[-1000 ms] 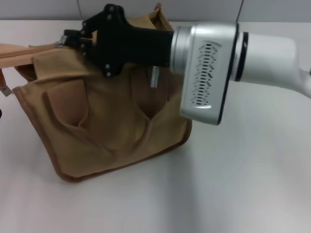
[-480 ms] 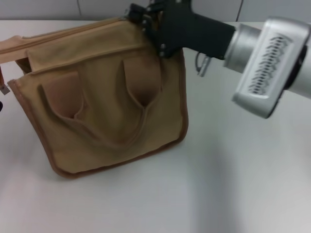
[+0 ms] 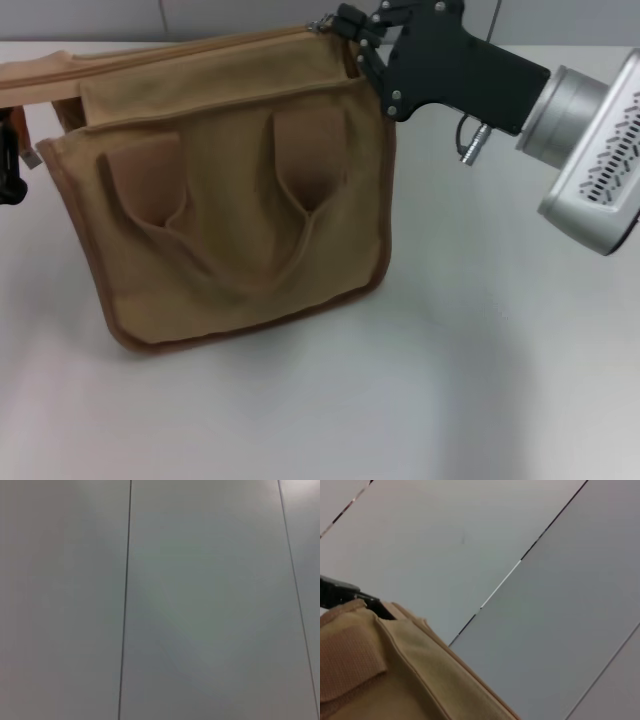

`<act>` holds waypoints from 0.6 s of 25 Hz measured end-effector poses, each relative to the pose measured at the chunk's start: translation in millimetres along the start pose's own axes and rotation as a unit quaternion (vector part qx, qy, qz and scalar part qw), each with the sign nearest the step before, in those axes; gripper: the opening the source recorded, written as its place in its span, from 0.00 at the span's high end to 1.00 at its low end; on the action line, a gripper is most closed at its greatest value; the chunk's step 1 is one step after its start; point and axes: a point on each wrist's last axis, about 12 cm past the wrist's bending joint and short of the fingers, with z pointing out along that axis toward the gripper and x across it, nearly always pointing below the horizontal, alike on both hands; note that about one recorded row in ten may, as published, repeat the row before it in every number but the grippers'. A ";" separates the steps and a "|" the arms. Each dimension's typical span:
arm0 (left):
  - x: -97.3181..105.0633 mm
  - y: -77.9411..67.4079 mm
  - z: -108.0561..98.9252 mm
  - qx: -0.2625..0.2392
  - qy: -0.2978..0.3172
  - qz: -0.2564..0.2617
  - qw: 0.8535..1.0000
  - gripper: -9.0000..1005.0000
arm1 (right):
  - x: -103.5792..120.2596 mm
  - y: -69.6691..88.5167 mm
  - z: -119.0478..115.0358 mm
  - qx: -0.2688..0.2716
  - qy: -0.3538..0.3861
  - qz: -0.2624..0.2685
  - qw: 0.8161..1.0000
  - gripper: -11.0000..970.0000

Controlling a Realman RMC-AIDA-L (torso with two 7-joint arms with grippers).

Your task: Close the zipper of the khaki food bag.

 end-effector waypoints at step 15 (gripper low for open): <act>-4.8 15.2 3.7 0.037 0.035 -0.099 0.994 0.97 | 2.9 -3.2 -16.1 0.038 -0.022 0.055 0.998 0.98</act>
